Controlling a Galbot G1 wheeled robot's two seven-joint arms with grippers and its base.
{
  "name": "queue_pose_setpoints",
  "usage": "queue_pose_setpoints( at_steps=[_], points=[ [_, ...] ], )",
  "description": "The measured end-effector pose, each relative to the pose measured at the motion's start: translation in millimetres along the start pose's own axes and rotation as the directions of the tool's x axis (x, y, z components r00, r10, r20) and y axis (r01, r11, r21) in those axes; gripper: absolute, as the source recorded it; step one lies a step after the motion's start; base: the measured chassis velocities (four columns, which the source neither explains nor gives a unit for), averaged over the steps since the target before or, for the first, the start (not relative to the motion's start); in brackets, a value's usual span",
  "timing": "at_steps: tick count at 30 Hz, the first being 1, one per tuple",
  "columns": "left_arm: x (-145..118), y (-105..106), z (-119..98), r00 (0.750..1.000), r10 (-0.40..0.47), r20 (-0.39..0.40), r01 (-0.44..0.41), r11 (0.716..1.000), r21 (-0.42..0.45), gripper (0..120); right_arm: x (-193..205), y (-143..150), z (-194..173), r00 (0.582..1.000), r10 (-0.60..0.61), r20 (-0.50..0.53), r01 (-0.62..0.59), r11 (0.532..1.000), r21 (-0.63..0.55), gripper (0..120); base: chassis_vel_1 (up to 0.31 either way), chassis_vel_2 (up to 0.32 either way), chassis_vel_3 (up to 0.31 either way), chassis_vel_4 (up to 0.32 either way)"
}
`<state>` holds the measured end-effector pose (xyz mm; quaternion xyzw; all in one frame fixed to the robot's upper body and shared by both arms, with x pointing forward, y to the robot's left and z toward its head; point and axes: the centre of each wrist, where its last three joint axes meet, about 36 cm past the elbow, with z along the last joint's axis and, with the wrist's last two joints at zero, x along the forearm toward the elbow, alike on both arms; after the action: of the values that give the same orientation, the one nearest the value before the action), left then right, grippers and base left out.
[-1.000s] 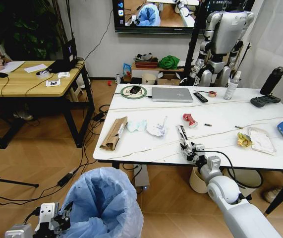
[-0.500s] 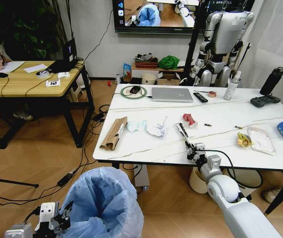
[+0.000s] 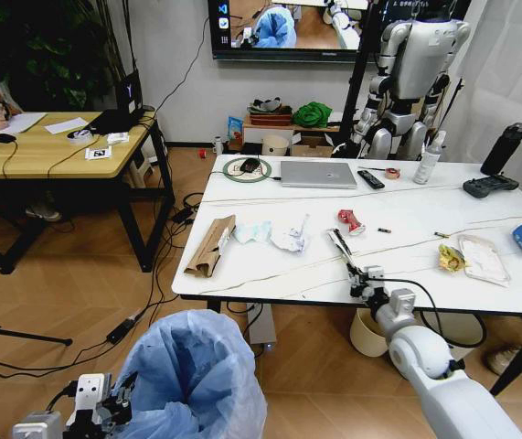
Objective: Pick up the trash bin and place the trash from the table into it.
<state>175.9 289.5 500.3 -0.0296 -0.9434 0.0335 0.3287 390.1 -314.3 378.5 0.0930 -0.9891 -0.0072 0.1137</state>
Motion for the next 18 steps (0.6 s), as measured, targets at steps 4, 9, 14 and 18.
queue_pose_setpoints(
  at_steps=[4,9,14,18],
  points=[
    [-3,-1,-4,0.999,0.037,-0.009,-0.037,0.999,-0.016,0,24,-9,-13,0.998,-0.011,0.056,0.011,1.000,-0.011,0,0.000,0.000,0.000,0.000],
    [-6,-3,-7,0.997,0.079,-0.021,-0.079,0.996,-0.039,0,49,-10,-31,0.994,-0.018,0.112,0.019,1.000,-0.008,0,0.000,0.000,0.000,0.000],
    [-10,-4,-13,0.994,0.107,-0.034,-0.109,0.992,-0.058,0,74,-1,-44,0.982,-0.057,0.181,0.058,0.998,-0.002,0,0.000,0.000,0.000,0.000],
    [-14,-4,-21,0.992,0.124,-0.036,-0.126,0.989,-0.071,0,89,11,-50,0.970,-0.085,0.227,0.087,0.996,-0.002,0,0.000,0.000,0.000,0.000]
  ],
)
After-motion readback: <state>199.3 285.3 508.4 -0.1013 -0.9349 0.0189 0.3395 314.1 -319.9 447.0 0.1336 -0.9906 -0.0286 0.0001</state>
